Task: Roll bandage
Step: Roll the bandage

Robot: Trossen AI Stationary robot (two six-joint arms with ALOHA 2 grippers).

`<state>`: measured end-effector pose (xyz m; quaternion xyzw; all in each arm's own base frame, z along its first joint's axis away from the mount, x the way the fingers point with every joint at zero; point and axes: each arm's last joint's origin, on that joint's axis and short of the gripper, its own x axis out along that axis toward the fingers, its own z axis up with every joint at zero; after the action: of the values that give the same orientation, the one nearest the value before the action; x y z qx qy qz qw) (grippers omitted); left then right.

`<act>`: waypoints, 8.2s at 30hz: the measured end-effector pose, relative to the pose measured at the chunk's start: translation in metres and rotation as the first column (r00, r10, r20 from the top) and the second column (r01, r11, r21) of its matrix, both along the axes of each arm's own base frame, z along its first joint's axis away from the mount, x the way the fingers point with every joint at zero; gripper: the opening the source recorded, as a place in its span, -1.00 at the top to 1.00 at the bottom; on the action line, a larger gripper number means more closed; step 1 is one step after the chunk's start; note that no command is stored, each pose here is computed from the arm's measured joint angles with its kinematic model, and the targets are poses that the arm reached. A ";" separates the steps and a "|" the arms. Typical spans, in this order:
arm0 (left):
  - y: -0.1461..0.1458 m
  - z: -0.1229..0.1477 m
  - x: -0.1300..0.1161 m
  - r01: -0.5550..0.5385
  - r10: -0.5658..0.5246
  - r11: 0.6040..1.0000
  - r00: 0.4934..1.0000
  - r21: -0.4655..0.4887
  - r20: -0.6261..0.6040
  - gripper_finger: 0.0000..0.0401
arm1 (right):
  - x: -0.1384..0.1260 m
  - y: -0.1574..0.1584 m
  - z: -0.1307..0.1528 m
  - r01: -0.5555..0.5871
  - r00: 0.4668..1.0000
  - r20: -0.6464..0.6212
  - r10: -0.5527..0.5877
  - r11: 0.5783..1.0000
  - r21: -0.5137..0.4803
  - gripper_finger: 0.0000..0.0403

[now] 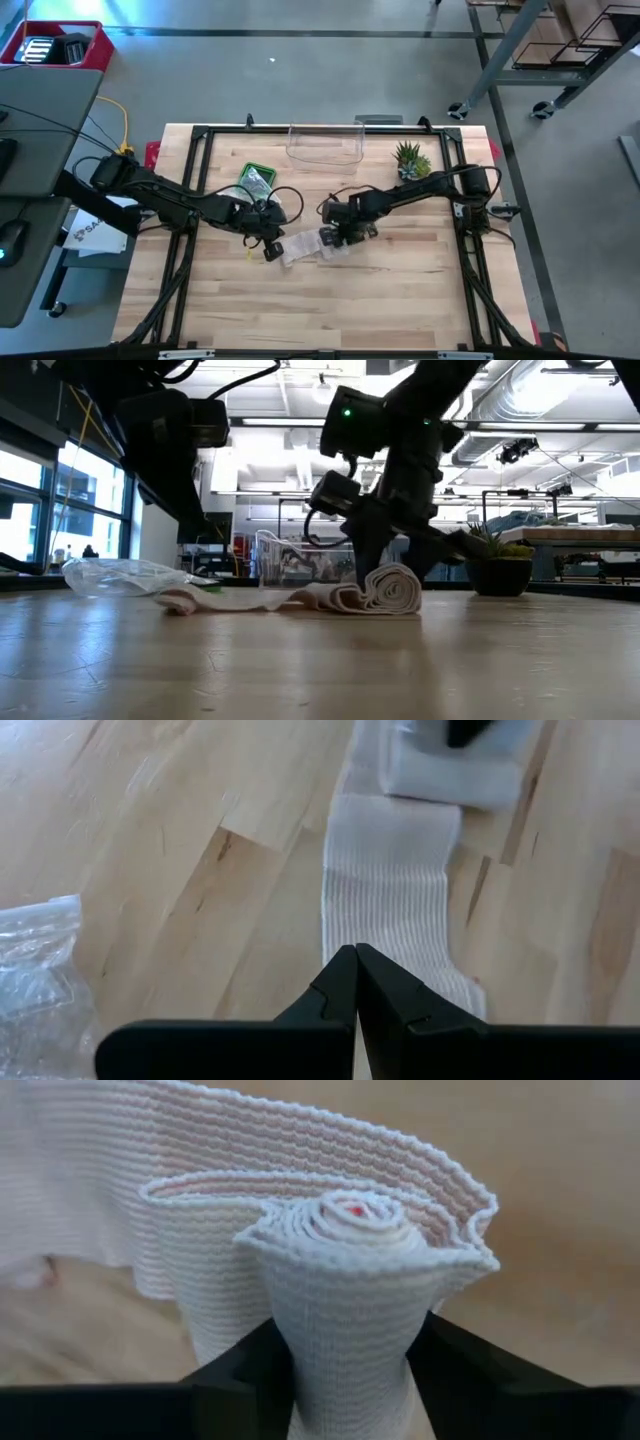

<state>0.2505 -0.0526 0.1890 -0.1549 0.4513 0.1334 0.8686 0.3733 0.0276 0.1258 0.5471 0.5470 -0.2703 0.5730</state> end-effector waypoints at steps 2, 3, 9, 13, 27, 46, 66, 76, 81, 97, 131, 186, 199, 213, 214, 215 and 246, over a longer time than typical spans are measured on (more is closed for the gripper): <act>0.000 0.000 0.000 0.006 -0.006 1.000 1.000 0.003 0.000 1.00 | -0.002 0.010 -0.004 0.029 1.000 0.004 -0.030 0.999 0.036 0.12; 0.000 0.000 0.000 0.006 -0.006 1.000 1.000 0.003 -0.001 1.00 | -0.003 0.015 -0.006 0.043 0.999 0.002 -0.044 0.998 0.045 0.12; 0.000 0.000 0.000 0.016 -0.016 1.000 1.000 0.007 -0.001 1.00 | -0.002 0.026 -0.007 0.085 0.996 0.040 -0.086 0.996 0.024 0.18; -0.001 0.000 0.000 0.038 -0.039 0.999 0.999 -0.010 -0.006 1.00 | -0.003 0.023 0.001 0.076 0.994 0.080 -0.074 0.997 -0.019 0.18; -0.002 0.004 0.005 0.037 -0.036 0.999 0.998 -0.018 0.060 1.00 | -0.013 0.016 0.029 0.046 0.993 0.112 -0.036 0.995 -0.092 0.18; -0.009 -0.057 0.043 0.208 -0.209 0.977 0.978 0.040 0.015 1.00 | -0.014 0.017 0.030 0.031 0.994 0.104 -0.024 0.997 -0.065 0.18; -0.009 -0.067 0.044 0.083 -0.084 0.995 0.997 -0.058 -0.002 1.00 | -0.023 0.009 0.048 -0.047 0.993 0.108 0.056 0.996 -0.081 0.18; -0.009 -0.067 0.044 0.040 -0.040 0.995 0.999 -0.091 -0.002 1.00 | -0.029 0.001 0.054 -0.096 0.990 0.089 0.114 0.978 -0.184 0.04; -0.009 -0.067 0.044 0.046 -0.047 0.993 0.999 -0.105 -0.004 1.00 | -0.030 -0.005 0.053 -0.093 0.991 0.080 0.105 0.985 -0.144 -0.07; -0.008 -0.067 0.045 0.052 -0.052 0.994 0.999 -0.100 -0.005 1.00 | -0.038 0.018 0.070 -0.154 0.977 0.119 0.178 0.970 -0.187 0.10; -0.011 -0.066 0.045 -0.013 0.014 0.991 1.000 -0.130 0.005 1.00 | -0.005 0.001 0.021 -0.167 0.965 0.169 0.201 0.966 -0.197 1.00; -0.027 -0.069 0.034 0.003 -0.011 0.995 0.997 -0.104 -0.075 1.00 | -0.050 0.028 0.016 -0.229 0.961 0.136 0.241 0.968 -0.100 1.00; -0.026 -0.069 0.035 -0.001 -0.006 0.994 0.998 -0.110 -0.063 1.00 | -0.042 0.025 0.013 0.022 0.972 0.233 0.009 0.991 -0.130 1.00; -0.020 -0.059 0.028 -0.020 0.009 0.993 0.995 -0.116 -0.097 1.00 | -0.044 0.030 0.029 -0.118 0.944 0.303 0.131 0.991 -0.060 1.00; -0.019 -0.056 0.026 -0.019 0.008 0.994 0.995 -0.111 -0.101 1.00 | -0.046 0.030 0.036 -0.146 0.933 0.322 0.159 0.987 -0.065 1.00; -0.017 -0.052 0.024 -0.024 0.013 0.994 0.995 -0.106 -0.099 1.00 | -0.049 0.029 0.043 -0.175 0.922 0.336 0.192 0.981 -0.082 1.00; -0.021 -0.034 0.148 0.040 -0.033 0.999 0.963 -0.021 0.269 1.00 | -0.056 -0.119 0.014 -0.335 0.826 0.434 0.361 0.932 -0.139 0.99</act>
<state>0.3981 -0.0731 0.1552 -0.1744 0.3339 0.0895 0.9220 0.3174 -0.0916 0.1395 0.4695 0.4812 -0.0421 0.7391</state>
